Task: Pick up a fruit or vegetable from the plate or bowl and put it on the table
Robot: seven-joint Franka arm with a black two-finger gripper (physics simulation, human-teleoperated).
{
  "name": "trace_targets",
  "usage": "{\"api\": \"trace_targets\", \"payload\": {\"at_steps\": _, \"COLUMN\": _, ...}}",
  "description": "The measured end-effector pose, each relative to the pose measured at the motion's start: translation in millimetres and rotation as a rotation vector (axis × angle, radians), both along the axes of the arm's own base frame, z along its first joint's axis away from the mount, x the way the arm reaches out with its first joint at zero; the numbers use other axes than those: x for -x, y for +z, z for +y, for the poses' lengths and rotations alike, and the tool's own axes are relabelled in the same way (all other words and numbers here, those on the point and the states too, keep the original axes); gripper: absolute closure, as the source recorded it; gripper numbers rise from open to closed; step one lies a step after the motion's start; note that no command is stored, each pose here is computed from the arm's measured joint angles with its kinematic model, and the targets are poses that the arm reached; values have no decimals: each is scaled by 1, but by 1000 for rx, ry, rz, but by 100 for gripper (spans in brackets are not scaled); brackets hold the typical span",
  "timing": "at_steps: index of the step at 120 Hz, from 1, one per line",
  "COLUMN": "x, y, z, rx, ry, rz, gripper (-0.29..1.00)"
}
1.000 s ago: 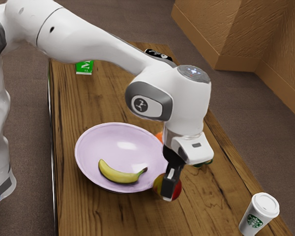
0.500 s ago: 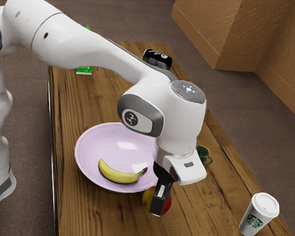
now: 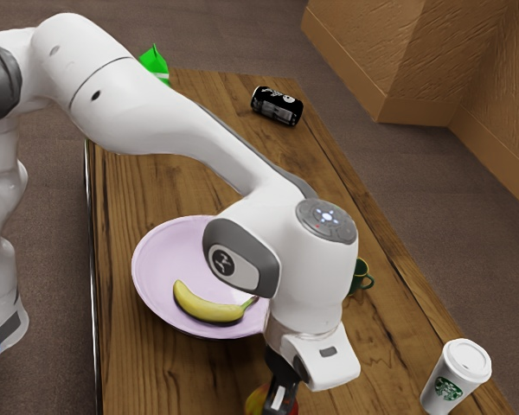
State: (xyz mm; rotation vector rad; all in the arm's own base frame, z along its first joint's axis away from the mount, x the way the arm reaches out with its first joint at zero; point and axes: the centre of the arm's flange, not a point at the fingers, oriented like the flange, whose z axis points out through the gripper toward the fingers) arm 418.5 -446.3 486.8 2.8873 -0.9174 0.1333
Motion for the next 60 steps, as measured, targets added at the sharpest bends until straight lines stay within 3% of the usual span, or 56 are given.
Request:
{"api": "trace_targets", "payload": {"at_steps": 46, "x": -22, "y": -14, "z": -2, "rx": 55, "ry": 46, "rz": -17, "gripper": 4}}
{"api": "trace_targets", "payload": {"at_steps": 60, "x": -57, "y": -3, "z": 44, "rx": 36, "ry": 152, "rz": -30, "gripper": 3}}
